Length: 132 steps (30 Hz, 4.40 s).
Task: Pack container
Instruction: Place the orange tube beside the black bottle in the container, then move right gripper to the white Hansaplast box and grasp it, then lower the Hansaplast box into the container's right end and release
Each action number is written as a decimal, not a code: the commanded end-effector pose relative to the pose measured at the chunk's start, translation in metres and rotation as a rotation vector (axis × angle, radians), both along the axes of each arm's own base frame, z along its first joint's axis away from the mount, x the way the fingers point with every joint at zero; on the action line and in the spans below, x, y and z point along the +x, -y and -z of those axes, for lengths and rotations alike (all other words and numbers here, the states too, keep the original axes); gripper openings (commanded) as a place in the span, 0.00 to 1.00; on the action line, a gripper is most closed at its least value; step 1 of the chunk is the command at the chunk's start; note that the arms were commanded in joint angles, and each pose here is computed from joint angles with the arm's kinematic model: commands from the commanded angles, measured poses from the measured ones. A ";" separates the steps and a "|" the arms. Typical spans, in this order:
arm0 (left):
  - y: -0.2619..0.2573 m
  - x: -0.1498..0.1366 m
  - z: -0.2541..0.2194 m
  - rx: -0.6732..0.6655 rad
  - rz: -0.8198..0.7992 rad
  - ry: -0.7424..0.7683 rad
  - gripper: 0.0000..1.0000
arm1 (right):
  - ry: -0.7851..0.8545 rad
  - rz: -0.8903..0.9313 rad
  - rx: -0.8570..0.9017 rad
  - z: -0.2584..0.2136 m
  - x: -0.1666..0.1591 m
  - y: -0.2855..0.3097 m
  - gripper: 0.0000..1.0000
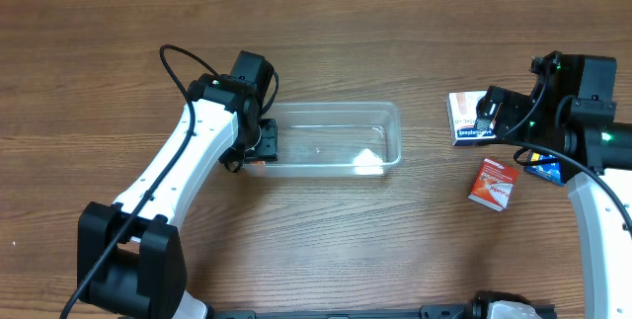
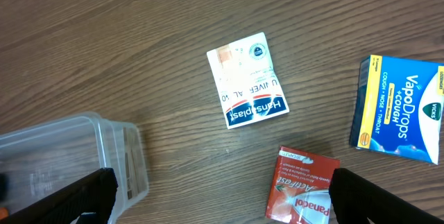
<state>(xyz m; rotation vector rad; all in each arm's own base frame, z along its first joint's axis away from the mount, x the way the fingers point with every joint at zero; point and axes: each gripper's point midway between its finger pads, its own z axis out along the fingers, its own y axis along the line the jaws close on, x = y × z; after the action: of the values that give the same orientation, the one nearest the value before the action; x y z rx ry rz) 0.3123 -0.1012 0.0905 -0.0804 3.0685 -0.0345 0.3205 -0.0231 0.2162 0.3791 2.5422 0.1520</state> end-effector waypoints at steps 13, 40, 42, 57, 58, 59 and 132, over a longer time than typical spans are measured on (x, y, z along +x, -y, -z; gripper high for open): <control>0.007 0.015 -0.032 -0.014 0.011 0.047 0.71 | 0.028 0.005 0.005 -0.009 0.004 0.000 1.00; -0.131 0.021 -0.236 -0.018 -0.432 0.537 1.00 | -0.168 -0.224 -0.131 0.053 0.094 0.017 1.00; -0.131 0.023 -0.233 -0.014 -0.426 0.527 1.00 | -0.237 -0.233 -0.116 0.082 0.097 0.018 1.00; -0.132 0.032 -0.221 -0.004 -0.414 0.491 1.00 | -0.485 -0.291 -0.010 0.192 0.089 0.003 1.00; -0.131 0.031 -0.221 -0.003 -0.411 0.492 1.00 | -0.485 -0.288 -0.009 0.193 0.089 0.003 1.00; -0.131 0.032 -0.221 -0.003 -0.411 0.492 1.00 | -0.485 -0.288 -0.009 0.193 0.089 0.003 1.00; -0.133 0.030 -0.220 0.012 -0.396 0.484 1.00 | -0.115 -0.401 0.004 -0.024 0.005 -0.218 0.67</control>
<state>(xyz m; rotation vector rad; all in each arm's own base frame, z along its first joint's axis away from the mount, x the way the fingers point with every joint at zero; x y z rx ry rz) 0.3423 0.0309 0.3136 -0.6120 2.5009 -0.0240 0.3196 0.1825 0.2603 -0.2538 2.6583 0.3320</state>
